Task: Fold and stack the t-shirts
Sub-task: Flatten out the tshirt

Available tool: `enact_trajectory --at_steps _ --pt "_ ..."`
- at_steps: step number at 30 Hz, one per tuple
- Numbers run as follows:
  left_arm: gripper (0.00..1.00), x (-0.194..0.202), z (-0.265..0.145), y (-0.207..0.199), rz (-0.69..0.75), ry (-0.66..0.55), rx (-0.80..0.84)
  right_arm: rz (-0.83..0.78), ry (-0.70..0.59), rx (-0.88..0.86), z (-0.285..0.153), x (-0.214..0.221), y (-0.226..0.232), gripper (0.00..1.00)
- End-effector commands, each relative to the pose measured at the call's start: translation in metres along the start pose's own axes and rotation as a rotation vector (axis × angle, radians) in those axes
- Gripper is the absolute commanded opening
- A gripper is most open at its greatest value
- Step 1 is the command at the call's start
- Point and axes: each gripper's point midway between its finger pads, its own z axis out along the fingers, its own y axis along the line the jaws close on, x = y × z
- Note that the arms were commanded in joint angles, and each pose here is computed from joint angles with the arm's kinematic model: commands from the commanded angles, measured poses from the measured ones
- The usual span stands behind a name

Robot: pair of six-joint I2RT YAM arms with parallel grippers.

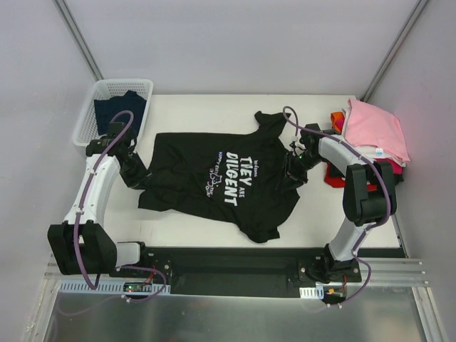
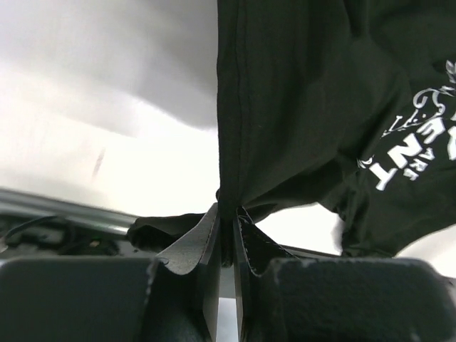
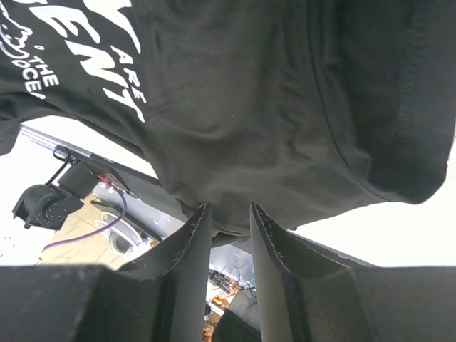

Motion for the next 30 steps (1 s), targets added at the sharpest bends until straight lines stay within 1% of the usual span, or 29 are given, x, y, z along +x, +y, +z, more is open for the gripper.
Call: enact_trajectory --at_steps 1,4,6,9,11,12,14,15,17,18,20,21,23,24,25,27,28,29,30 --pt "0.10 0.015 -0.022 0.043 0.010 0.014 -0.186 -0.041 -0.001 -0.021 -0.010 0.002 0.009 0.31" --pt "0.13 0.018 -0.022 0.057 0.013 0.013 -0.252 -0.046 0.003 -0.011 -0.010 0.007 0.004 0.31" --pt "0.15 0.023 -0.019 0.062 0.011 0.031 -0.266 -0.050 0.003 -0.011 -0.010 0.010 0.004 0.31" --pt "0.22 0.029 -0.016 0.069 0.009 0.048 -0.293 -0.056 0.003 -0.015 -0.010 0.013 0.003 0.31" --pt "0.35 0.031 -0.015 0.074 0.007 0.046 -0.317 -0.056 0.002 -0.020 -0.011 0.014 0.004 0.31" --pt "0.48 0.033 -0.015 0.076 0.004 0.048 -0.325 -0.057 0.000 -0.022 -0.012 0.013 0.005 0.31" --pt "0.59 0.032 -0.017 0.077 -0.007 0.036 -0.330 -0.057 0.004 -0.029 -0.012 0.015 0.006 0.31" --pt "0.68 0.030 -0.018 0.074 -0.010 0.030 -0.322 -0.057 0.005 -0.030 -0.012 0.014 0.006 0.31" --pt "0.73 0.028 -0.020 0.067 -0.030 0.021 -0.293 -0.057 0.004 -0.039 -0.011 0.013 0.008 0.31" --pt "0.74 0.024 -0.021 0.054 -0.037 0.017 -0.232 -0.049 0.006 -0.040 -0.010 0.012 0.009 0.31" --pt "0.74 0.020 -0.016 0.035 -0.054 0.017 -0.137 -0.056 -0.005 -0.054 -0.009 0.006 0.016 0.29" --pt "0.73 0.017 -0.010 0.010 -0.053 0.028 -0.010 -0.047 -0.007 -0.059 -0.008 0.002 0.019 0.24" --pt "0.68 0.019 0.002 -0.020 -0.041 0.057 0.119 -0.080 -0.019 -0.064 -0.003 -0.008 0.034 0.13" --pt "0.63 0.022 0.009 -0.030 -0.036 0.080 0.154 -0.086 -0.018 -0.060 -0.001 -0.011 0.039 0.01" --pt "0.56 0.027 0.020 -0.058 0.027 0.113 0.220 -0.096 0.011 -0.041 0.009 -0.009 0.045 0.01" --pt "0.41 0.028 0.026 -0.082 0.091 0.122 0.241 -0.138 -0.014 -0.022 0.010 -0.019 0.061 0.01" --pt "0.36 0.035 0.038 -0.099 0.134 0.153 0.252 -0.163 -0.003 -0.008 0.017 -0.016 0.071 0.01" --pt "0.24 0.036 0.043 -0.108 0.151 0.163 0.262 -0.169 0.003 0.020 0.026 -0.018 0.072 0.01" --pt "0.21 0.034 0.046 -0.120 0.166 0.163 0.282 -0.195 -0.016 0.019 0.027 -0.026 0.084 0.01"
